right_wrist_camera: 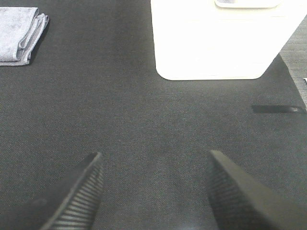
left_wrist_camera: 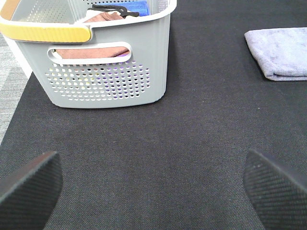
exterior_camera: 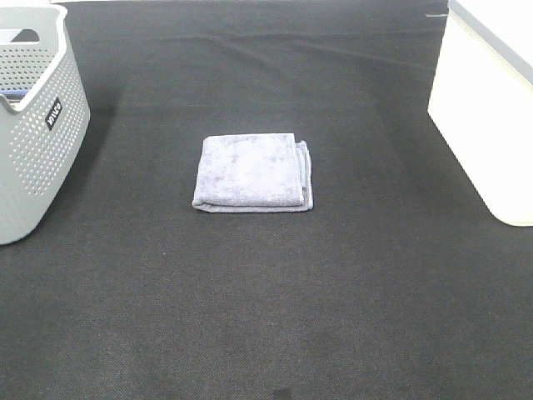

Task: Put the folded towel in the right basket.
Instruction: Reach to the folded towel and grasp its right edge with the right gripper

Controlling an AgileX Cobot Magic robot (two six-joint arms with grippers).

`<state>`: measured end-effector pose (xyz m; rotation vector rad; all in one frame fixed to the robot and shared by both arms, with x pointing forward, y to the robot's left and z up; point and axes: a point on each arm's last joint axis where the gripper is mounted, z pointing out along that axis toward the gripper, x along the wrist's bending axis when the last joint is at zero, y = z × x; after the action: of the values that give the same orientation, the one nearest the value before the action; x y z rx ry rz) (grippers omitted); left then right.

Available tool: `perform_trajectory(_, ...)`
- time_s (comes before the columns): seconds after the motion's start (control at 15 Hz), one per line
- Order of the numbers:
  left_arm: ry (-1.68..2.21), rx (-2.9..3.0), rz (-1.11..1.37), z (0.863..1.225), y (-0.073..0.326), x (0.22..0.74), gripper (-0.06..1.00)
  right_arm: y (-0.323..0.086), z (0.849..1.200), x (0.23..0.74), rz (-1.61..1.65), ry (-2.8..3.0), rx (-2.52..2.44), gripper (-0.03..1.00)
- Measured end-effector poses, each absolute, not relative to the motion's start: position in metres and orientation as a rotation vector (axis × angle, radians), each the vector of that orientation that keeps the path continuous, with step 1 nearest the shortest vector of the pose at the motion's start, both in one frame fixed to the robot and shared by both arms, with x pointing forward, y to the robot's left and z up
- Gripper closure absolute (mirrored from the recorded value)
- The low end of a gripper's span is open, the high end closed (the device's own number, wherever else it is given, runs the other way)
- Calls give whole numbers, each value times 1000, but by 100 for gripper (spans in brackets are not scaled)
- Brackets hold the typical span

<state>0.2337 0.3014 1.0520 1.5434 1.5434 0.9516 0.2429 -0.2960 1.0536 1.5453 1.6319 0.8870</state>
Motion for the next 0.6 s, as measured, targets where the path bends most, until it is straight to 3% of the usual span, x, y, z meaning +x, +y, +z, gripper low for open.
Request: perform_trajectory(0.6, 1543, 1543, 952, 1052, 301, 234, -3, -296, 1054, 243, 887, 1632, 1545, 37)
